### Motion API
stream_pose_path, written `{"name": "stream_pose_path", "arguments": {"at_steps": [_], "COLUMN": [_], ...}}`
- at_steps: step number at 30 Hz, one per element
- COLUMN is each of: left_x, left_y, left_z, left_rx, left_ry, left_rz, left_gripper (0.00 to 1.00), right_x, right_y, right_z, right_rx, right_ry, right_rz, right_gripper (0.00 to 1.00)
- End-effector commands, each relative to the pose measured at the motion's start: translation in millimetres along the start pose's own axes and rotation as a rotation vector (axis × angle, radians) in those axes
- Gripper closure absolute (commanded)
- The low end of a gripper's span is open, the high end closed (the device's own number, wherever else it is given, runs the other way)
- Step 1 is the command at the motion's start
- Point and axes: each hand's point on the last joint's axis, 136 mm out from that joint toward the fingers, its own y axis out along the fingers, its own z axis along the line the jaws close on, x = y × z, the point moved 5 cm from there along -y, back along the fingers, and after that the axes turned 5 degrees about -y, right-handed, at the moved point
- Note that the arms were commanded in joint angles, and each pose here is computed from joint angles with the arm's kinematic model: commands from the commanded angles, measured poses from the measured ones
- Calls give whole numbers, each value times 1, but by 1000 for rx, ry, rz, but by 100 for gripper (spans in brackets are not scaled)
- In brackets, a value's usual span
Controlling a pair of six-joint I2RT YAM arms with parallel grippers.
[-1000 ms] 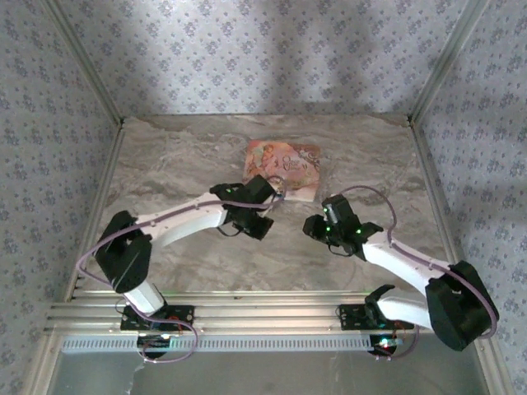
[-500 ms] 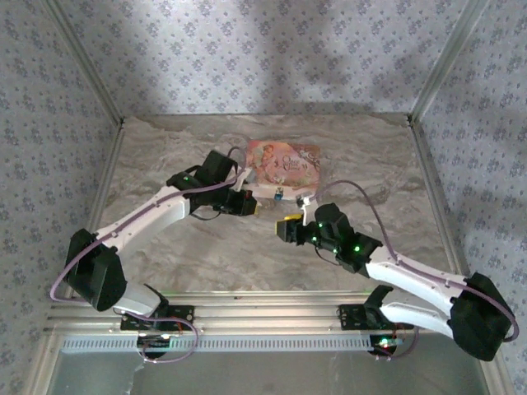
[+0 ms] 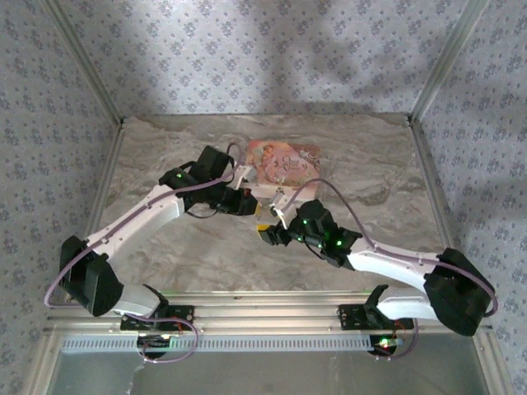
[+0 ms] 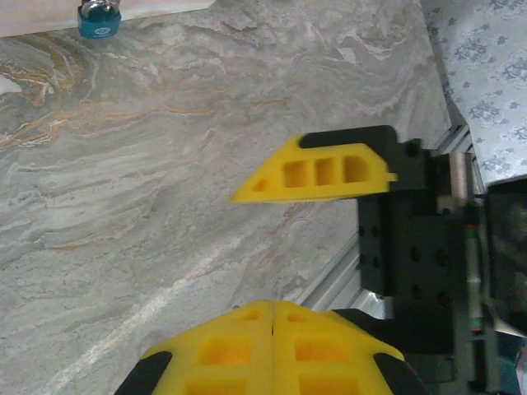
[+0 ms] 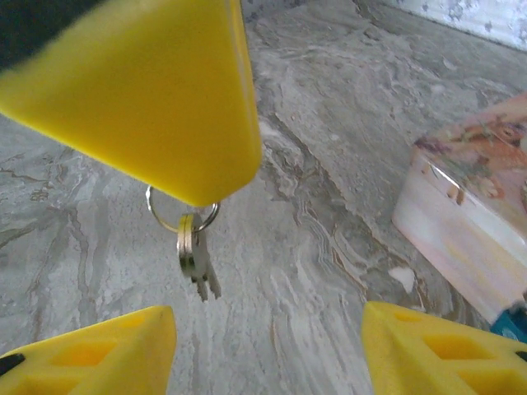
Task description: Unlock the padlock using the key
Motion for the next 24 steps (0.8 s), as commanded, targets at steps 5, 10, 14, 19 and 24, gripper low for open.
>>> {"name": "stream_pose_path", "arguments": {"at_steps": [5,10,14,19,24], "left_x": [0,0,2,4,6], "left_y": [-21,-25,-28,-29,-34], "left_z": [-16,-13,-8,0,11], "left_rx": [-53,-50,-46,-42,-44], "left_ry": [12,3,-15,-38,-63], "left_rz": [-33,-38,-49,-57,-76], "left_gripper": [100,100,100,100,100], "right_x": [30,37,38,40,41], "right_y": [23,23,21,17,11], "right_z": [2,5,6,8,9], "right_rx": [50,62,63,70,113], "right_ry": [-85,-111,-119,-134,-105], "right_rz": [-121,-166,-182,-186,-127], "right_gripper": [45,56,67,93,100]}}
